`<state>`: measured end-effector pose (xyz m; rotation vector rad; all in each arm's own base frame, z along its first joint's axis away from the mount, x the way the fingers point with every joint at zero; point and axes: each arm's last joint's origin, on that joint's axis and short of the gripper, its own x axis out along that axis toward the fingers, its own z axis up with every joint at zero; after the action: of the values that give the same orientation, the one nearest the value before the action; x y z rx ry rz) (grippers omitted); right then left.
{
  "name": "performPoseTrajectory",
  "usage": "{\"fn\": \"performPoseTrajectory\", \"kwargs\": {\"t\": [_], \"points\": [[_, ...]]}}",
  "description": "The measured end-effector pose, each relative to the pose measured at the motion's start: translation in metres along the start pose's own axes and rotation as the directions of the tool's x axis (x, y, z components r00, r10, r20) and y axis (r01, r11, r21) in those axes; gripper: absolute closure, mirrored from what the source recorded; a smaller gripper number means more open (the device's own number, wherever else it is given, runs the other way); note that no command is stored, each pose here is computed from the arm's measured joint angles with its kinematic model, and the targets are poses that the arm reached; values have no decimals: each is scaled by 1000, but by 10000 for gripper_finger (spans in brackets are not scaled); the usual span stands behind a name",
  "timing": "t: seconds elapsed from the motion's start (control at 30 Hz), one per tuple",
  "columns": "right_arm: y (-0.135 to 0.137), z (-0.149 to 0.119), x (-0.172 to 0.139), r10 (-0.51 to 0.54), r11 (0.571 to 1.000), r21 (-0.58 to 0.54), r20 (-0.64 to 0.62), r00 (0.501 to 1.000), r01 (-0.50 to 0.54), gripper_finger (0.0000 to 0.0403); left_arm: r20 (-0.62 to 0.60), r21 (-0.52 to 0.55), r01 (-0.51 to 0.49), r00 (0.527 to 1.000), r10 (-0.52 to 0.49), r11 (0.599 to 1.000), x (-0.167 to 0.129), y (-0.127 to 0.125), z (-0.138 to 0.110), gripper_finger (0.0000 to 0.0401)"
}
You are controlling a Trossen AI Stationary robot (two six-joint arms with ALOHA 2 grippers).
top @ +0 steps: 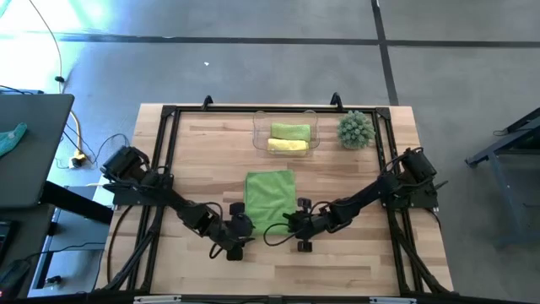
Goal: Roll microfiber towels into tight, uniform cylinder then place into a basket
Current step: Roll the green microfiber towel
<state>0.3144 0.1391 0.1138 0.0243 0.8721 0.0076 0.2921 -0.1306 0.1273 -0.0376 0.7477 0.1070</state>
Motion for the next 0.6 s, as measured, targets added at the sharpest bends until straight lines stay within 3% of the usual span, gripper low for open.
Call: {"fn": "performPoseTrajectory", "kwargs": {"t": [0.27,0.6], "points": [[0,0,0,2,1000,2,3,1000,-2,285,-74,89,-43,996,50,995,18,6,-15,198],[-2,5,-13,-3,1000,-4,-4,1000,3,285,-120,-28,-46,992,42,999,21,9,-18,218]]}}
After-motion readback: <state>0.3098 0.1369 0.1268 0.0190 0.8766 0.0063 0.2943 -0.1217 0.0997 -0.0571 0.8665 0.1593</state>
